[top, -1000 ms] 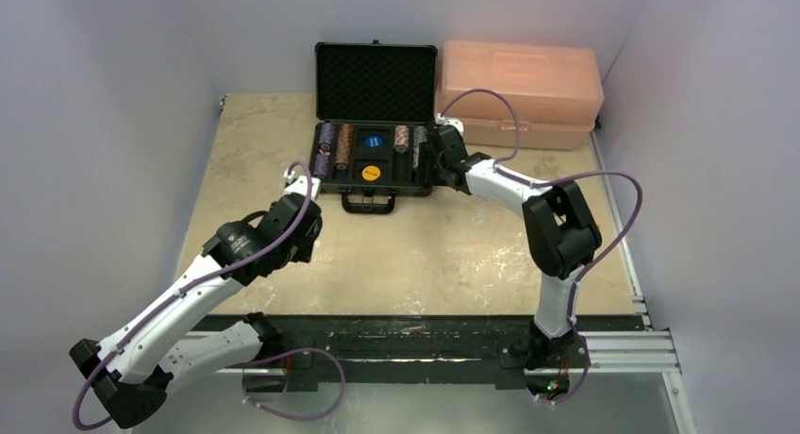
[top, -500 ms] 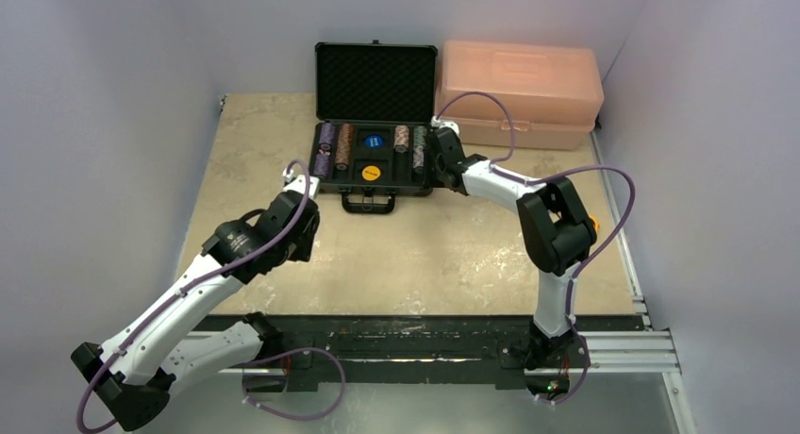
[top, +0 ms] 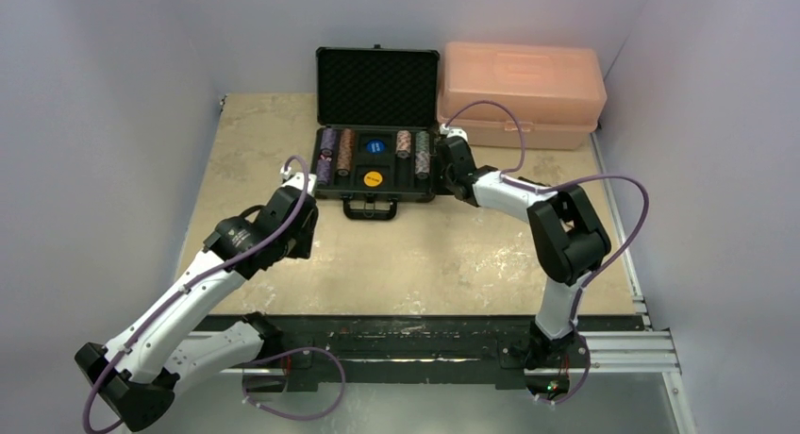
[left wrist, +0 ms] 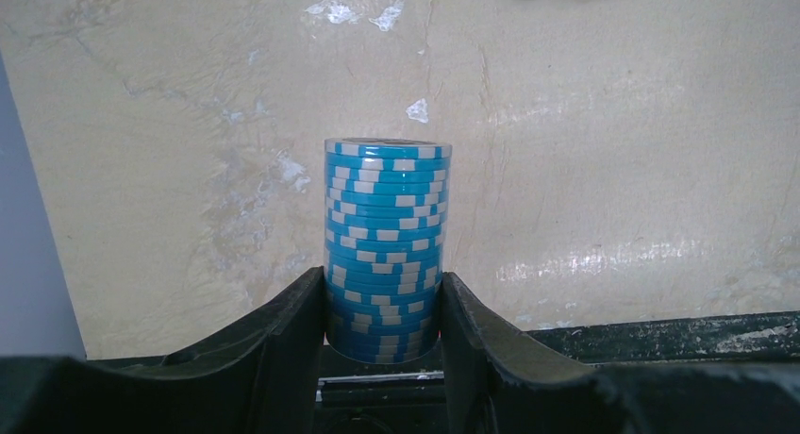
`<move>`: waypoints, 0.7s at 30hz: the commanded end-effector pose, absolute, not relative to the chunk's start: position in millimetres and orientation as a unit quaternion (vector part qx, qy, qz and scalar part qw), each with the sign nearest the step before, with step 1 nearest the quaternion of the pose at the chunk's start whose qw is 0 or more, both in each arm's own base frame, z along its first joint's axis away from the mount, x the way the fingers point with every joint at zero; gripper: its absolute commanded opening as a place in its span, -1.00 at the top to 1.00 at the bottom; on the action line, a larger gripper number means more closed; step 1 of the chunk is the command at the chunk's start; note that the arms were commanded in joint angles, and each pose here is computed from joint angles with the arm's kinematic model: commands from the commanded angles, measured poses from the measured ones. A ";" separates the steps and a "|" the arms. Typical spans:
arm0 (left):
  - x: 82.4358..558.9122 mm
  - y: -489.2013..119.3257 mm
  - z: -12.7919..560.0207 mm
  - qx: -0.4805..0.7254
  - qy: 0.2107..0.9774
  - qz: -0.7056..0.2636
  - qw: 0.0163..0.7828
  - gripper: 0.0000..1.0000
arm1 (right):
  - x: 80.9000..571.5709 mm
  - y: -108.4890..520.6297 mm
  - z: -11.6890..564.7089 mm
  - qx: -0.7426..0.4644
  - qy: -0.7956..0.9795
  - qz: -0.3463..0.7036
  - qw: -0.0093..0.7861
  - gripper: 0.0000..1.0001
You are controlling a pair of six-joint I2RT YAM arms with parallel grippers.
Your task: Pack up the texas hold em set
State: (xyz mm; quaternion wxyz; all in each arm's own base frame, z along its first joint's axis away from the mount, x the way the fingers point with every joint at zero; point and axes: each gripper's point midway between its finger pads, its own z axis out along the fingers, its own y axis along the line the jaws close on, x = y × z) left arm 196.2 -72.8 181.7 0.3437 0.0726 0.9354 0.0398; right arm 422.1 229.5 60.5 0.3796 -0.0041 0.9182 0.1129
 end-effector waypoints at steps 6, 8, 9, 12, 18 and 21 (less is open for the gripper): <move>210.7 -78.3 193.0 0.068 0.925 0.026 0.372 1.00 | 360.3 220.9 49.7 -0.074 0.941 0.123 0.305 1.00; 210.9 -78.3 192.9 0.068 0.926 0.026 0.371 1.00 | 353.5 222.7 50.4 -0.077 0.941 0.131 0.302 1.00; 210.9 -78.1 192.6 0.068 0.926 0.026 0.371 1.00 | 349.8 224.6 51.5 -0.080 0.941 0.135 0.301 1.00; 211.1 -78.9 192.6 0.067 0.926 0.023 0.370 1.00 | 336.8 229.7 51.9 -0.089 0.941 0.143 0.293 1.00; 210.1 -84.1 194.0 0.070 0.925 0.007 0.372 1.00 | 306.1 241.9 45.8 -0.109 0.942 0.148 0.279 1.00; 209.8 -85.7 194.5 0.070 0.925 0.001 0.373 1.00 | 294.1 244.6 41.0 -0.108 0.944 0.153 0.270 1.00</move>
